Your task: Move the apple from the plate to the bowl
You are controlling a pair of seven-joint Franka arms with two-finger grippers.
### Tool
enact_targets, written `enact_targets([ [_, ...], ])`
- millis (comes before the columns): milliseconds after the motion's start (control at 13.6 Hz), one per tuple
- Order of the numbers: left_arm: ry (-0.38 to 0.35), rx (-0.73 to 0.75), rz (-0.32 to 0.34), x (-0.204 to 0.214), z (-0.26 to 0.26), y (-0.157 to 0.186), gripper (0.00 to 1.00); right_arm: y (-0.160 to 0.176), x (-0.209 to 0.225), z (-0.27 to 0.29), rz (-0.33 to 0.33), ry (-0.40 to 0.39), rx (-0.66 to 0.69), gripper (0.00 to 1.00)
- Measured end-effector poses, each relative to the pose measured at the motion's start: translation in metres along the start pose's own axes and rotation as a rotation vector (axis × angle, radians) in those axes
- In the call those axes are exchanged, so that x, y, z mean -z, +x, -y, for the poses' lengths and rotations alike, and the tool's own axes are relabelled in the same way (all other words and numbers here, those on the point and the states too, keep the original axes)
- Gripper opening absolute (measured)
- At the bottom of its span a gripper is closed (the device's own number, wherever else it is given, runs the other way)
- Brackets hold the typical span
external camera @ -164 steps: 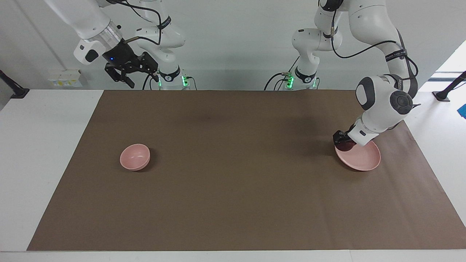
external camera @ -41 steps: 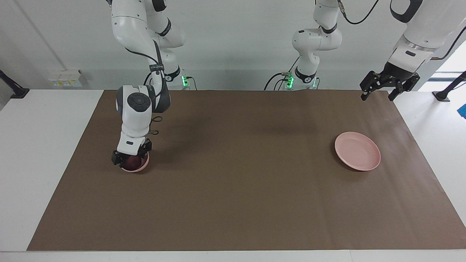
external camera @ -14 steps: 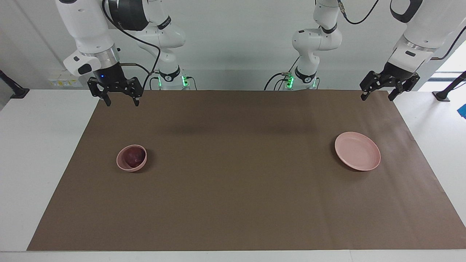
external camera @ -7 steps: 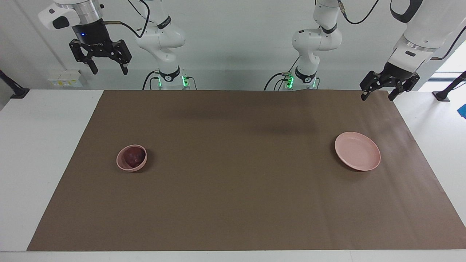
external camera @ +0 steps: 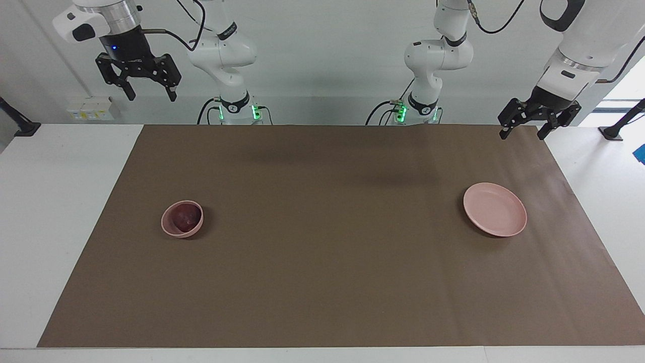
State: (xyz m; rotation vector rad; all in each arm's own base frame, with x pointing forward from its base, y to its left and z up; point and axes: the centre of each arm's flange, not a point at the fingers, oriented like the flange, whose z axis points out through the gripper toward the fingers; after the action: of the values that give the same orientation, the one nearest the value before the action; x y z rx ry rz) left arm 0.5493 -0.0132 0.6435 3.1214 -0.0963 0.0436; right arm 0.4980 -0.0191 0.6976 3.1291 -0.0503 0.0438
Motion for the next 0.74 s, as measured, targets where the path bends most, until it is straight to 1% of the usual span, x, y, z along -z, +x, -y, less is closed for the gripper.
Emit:
enact_targets([
  [736,0.000,0.000,0.000,0.0000,0.0000,0.0000,1.00,-0.0022,-0.0008,0.0009,0.003,0.001,0.003,1.00],
])
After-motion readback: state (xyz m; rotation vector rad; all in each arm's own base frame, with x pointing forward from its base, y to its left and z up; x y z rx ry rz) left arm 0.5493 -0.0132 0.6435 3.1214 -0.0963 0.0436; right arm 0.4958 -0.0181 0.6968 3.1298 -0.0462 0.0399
